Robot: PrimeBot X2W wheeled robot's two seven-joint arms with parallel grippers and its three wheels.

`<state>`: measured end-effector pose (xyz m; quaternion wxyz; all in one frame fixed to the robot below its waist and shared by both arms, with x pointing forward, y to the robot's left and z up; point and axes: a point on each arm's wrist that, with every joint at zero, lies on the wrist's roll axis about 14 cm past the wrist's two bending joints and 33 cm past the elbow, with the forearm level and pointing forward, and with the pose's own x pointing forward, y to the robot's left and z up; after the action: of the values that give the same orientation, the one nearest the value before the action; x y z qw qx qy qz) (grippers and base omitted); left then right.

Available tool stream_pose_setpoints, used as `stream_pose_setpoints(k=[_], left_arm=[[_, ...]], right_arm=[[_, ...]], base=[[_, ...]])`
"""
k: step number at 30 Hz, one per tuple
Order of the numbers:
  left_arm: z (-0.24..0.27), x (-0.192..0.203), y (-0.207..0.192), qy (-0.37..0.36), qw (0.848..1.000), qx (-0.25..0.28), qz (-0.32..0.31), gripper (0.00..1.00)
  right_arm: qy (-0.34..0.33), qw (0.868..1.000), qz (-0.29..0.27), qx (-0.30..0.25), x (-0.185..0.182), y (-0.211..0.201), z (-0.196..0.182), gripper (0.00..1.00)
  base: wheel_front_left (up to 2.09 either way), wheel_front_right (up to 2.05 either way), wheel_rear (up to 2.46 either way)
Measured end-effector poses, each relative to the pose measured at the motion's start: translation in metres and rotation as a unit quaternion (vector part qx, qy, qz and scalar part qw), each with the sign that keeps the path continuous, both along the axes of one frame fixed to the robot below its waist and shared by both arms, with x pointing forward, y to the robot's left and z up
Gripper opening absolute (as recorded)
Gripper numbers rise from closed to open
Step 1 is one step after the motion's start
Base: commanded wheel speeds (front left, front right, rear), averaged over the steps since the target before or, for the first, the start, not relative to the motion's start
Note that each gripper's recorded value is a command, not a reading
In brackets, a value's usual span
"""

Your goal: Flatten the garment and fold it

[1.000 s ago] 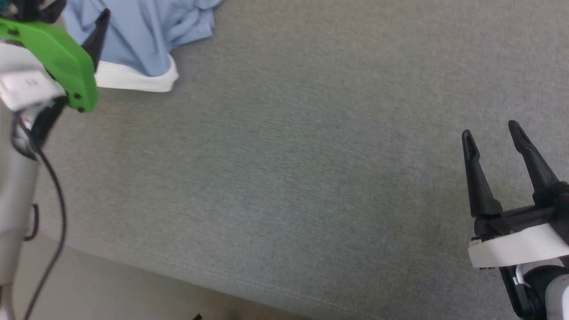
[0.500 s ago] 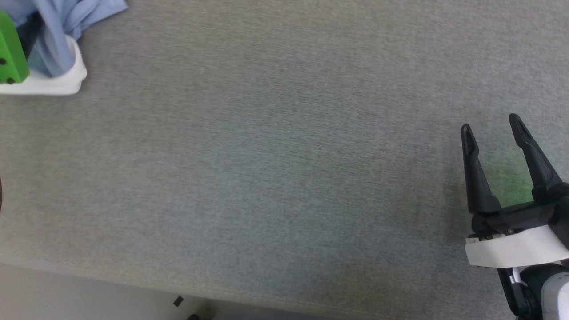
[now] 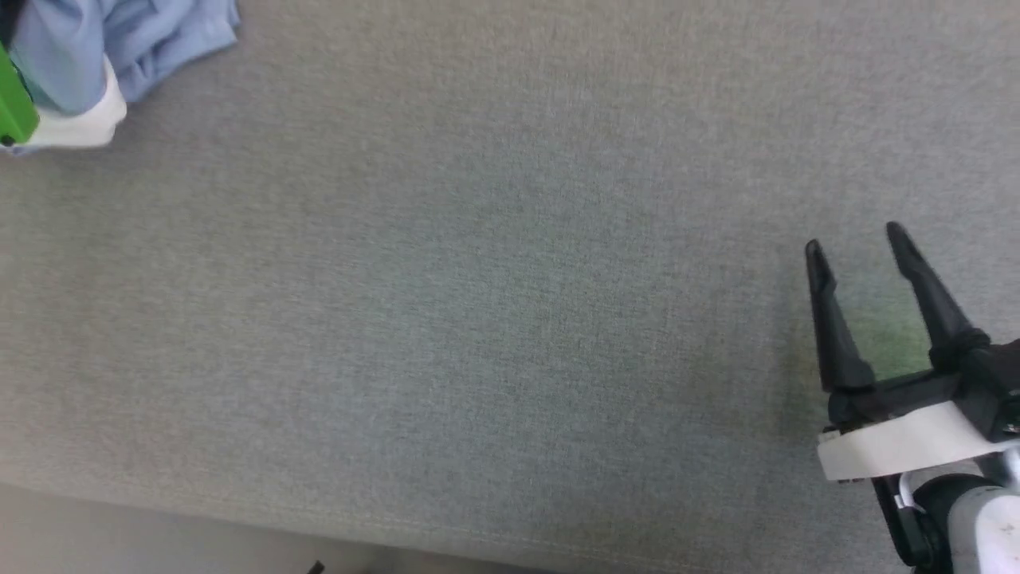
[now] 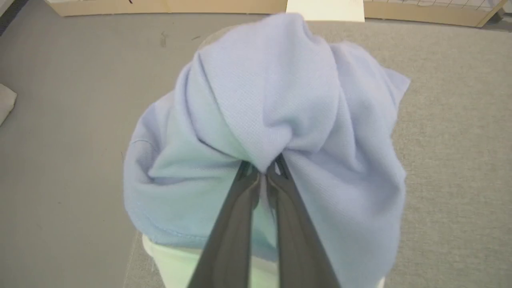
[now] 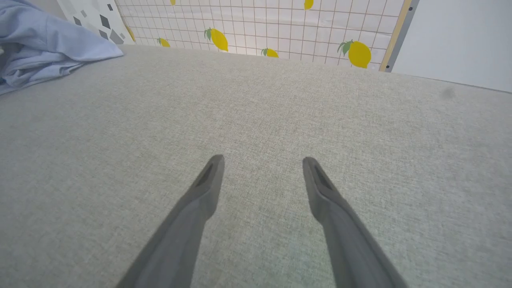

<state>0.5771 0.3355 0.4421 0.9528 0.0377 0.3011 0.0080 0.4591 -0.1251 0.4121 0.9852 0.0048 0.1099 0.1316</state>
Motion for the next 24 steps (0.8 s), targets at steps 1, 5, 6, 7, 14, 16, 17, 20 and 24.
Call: stream_pose_setpoints(k=[1, 5, 6, 7, 14, 16, 17, 20, 24], left_arm=[[0.014, 0.002, -0.001, -0.023, 1.000, -0.001, -0.002, 0.00], [0.077, 0.007, -0.006, -0.127, 0.992, 0.000, -0.015, 0.00], [0.095, 0.007, -0.008, -0.154, 0.988, 0.000, -0.020, 0.00], [0.110, 0.006, -0.012, -0.173, 0.985, 0.001, -0.026, 0.00], [0.237, -0.012, -0.058, -0.332, 0.938, 0.005, -0.099, 0.00], [0.273, -0.022, -0.077, -0.371, 0.920, 0.005, -0.125, 0.00], [0.289, -0.028, -0.087, -0.389, 0.911, 0.004, -0.137, 0.00], [0.325, -0.044, -0.115, -0.428, 0.888, -0.003, -0.169, 0.00], [0.347, -0.058, -0.165, -0.451, 0.864, -0.036, -0.222, 0.00]], right_arm=[[-0.003, 1.000, 0.000, 0.002, -0.001, 0.000, 0.004, 1.00], [-0.018, 1.000, -0.003, 0.010, -0.006, 0.000, 0.022, 1.00], [-0.022, 1.000, -0.004, 0.012, -0.009, 0.000, 0.027, 1.00], [-0.024, 1.000, -0.004, 0.012, -0.011, 0.000, 0.030, 1.00], [-0.062, 0.998, -0.009, 0.023, -0.025, -0.003, 0.069, 1.00], [-0.077, 0.997, -0.009, 0.029, -0.030, -0.002, 0.082, 1.00], [-0.084, 0.996, -0.010, 0.031, -0.032, -0.001, 0.088, 1.00], [-0.102, 0.994, -0.015, 0.036, -0.038, -0.004, 0.103, 1.00], [-0.124, 0.991, -0.031, 0.039, -0.047, -0.014, 0.119, 1.00]], base=[[0.00, 0.00, 0.00], [0.00, 0.00, 0.00], [0.00, 0.00, 0.00], [0.00, 0.00, 0.00], [0.00, 0.00, 0.00], [0.00, 0.00, 0.00], [0.00, 0.00, 0.00], [0.00, 0.00, 0.00], [0.00, 0.00, 0.00]])
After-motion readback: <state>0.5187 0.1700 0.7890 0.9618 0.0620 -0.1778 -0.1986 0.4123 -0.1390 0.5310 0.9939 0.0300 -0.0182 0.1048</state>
